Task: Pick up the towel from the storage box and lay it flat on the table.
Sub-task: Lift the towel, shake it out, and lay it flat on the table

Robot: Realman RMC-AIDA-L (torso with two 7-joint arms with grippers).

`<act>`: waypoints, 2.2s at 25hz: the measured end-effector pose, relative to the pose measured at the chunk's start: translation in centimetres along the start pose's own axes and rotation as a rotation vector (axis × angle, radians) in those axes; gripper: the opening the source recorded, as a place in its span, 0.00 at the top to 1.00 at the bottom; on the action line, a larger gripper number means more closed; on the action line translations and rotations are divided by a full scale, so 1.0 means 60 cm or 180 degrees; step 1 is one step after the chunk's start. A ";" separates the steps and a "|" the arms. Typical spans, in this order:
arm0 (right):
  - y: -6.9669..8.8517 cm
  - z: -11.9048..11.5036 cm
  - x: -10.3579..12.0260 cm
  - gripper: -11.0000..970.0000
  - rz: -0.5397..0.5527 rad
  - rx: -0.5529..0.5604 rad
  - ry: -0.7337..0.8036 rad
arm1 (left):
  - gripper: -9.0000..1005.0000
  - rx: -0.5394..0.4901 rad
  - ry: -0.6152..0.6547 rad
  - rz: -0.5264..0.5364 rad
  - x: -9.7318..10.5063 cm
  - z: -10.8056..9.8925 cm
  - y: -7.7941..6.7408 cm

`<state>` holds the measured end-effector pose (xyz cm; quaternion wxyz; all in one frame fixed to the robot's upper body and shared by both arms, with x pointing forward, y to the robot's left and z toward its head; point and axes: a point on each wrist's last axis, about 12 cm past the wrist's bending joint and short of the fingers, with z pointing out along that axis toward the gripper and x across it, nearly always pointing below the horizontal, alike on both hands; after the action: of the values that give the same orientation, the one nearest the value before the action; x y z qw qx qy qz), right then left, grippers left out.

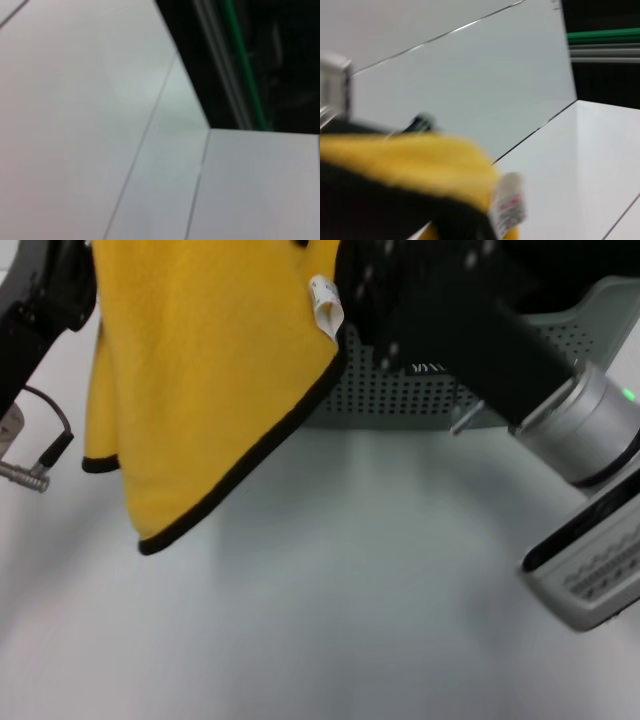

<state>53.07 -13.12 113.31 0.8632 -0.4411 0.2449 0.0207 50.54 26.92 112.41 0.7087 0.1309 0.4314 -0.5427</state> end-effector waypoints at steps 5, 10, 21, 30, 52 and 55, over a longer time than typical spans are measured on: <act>-0.032 0.035 -0.011 0.98 0.0104 0.0147 -0.0201 | 0.72 -0.0279 0.0189 0.0006 0.003 -0.032 0.011; -0.071 0.066 -0.023 0.98 -0.0090 0.0057 -0.0218 | 0.67 -0.0513 0.0348 0.0096 0.008 -0.069 0.012; -0.119 0.158 -0.075 0.98 -0.0806 -0.0283 -0.0182 | 0.63 -0.1245 0.0888 0.0488 0.039 -0.141 0.013; -0.159 0.250 -0.111 0.98 -0.1218 -0.0314 0.0369 | 0.63 -0.1497 0.0985 0.0684 0.047 -0.175 -0.001; -0.244 0.358 -0.092 0.98 0.0517 -0.1182 0.1843 | 0.60 -0.1109 0.0109 0.2156 0.034 -0.150 -0.056; -0.253 0.364 -0.094 0.98 0.0767 -0.1326 0.1835 | 0.59 -0.1111 0.0112 0.2207 0.034 -0.149 -0.056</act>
<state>60.75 -4.54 137.94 0.6420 -0.5629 0.5185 0.0465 43.47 30.17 106.50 0.8542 0.1557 0.4595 -0.1870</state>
